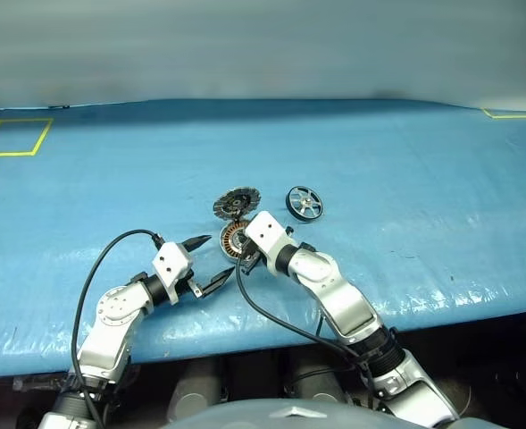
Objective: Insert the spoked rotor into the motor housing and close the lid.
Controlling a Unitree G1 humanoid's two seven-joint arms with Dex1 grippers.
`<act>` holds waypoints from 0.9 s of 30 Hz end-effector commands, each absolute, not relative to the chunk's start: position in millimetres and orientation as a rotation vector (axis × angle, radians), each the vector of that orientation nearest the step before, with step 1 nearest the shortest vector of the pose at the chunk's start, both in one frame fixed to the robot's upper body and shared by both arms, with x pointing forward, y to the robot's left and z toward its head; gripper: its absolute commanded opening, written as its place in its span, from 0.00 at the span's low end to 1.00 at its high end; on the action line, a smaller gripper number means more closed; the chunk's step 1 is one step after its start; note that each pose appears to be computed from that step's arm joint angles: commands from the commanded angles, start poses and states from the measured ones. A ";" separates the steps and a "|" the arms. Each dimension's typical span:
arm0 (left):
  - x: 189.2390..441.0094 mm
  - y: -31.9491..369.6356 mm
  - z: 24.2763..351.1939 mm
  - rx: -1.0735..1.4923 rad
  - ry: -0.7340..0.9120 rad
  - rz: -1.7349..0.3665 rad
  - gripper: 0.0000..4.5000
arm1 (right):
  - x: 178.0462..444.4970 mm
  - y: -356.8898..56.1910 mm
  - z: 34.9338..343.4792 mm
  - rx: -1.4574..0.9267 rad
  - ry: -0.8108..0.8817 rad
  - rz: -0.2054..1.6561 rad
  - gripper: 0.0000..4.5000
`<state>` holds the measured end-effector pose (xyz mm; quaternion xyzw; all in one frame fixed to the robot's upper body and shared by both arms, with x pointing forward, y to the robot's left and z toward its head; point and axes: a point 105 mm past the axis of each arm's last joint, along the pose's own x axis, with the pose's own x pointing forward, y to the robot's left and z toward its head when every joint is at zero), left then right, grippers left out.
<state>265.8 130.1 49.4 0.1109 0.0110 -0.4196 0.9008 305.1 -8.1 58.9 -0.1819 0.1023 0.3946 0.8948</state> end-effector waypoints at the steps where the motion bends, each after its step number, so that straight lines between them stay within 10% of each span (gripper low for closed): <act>1: 265.4 127.2 57.6 0.244 -0.018 -0.880 1.00 | 298.0 -24.0 21.5 -0.437 0.375 0.788 0.00; 19: 265.0 126.4 57.1 0.246 -0.015 -0.885 1.00 | 293.1 -46.4 2.8 -0.597 0.428 0.734 0.00; 27: 265.6 126.4 57.3 0.249 -0.016 -0.887 1.00 | 301.8 -37.6 41.1 -0.450 0.304 0.702 0.00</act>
